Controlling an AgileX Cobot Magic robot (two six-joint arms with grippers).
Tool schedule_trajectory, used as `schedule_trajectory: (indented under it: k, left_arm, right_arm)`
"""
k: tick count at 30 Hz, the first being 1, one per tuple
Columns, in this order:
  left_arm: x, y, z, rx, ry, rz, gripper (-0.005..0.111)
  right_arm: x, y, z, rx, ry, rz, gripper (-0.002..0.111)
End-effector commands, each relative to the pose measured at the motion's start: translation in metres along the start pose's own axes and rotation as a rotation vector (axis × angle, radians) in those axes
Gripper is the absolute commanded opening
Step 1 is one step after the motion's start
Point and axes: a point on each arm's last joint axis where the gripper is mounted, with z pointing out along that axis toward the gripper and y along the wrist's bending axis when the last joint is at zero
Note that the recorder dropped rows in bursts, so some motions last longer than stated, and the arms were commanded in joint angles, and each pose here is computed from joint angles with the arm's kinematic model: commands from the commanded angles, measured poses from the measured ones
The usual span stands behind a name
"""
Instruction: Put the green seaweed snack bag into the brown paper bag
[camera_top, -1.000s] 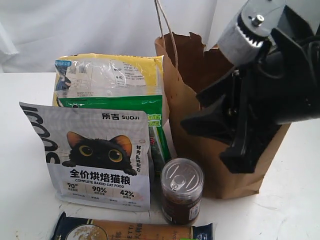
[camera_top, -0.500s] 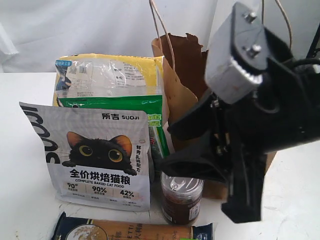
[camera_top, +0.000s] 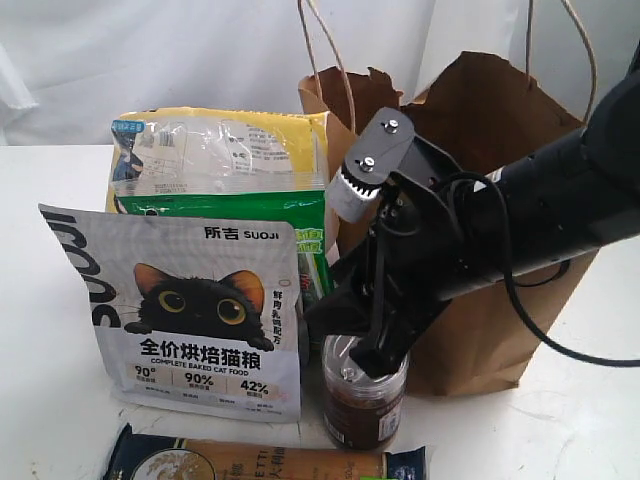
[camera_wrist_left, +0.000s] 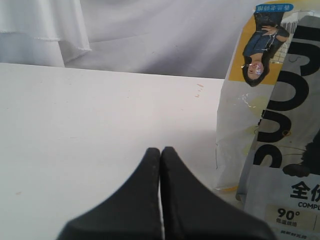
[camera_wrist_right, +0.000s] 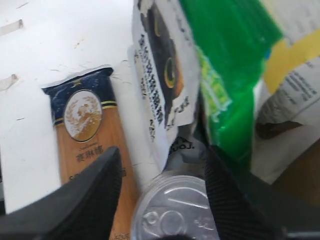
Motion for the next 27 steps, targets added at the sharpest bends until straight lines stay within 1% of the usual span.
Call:
schedule_trajectory:
  k: [1, 8, 10, 13, 20, 24, 27]
  left_arm:
    - [0.001, 0.0, 0.0, 0.005, -0.009, 0.002, 0.0]
    - [0.001, 0.0, 0.0, 0.005, -0.009, 0.002, 0.0]
    - [0.001, 0.0, 0.0, 0.005, -0.009, 0.002, 0.0]
    - [0.001, 0.0, 0.0, 0.005, -0.009, 0.002, 0.0]
    - [0.001, 0.0, 0.0, 0.005, -0.009, 0.002, 0.0]
    - [0.001, 0.0, 0.0, 0.005, -0.009, 0.002, 0.0]
    - [0.001, 0.0, 0.0, 0.005, -0.009, 0.002, 0.0]
  right_arm:
    - [0.003, -0.013, -0.002, 0.067, -0.011, 0.016, 0.048]
    - [0.0, -0.022, -0.005, 0.146, -0.054, 0.02, 0.048]
    - [-0.001, -0.022, -0.005, 0.142, -0.068, 0.032, 0.048]
    - [-0.001, -0.022, -0.004, 0.141, -0.066, -0.011, 0.048]
    - [0.004, -0.027, 0.011, 0.116, -0.044, 0.019, 0.048]
    - [0.001, -0.031, 0.011, 0.159, -0.07, 0.023, 0.048]
    - [-0.002, -0.032, 0.011, 0.164, -0.103, 0.019, 0.047]
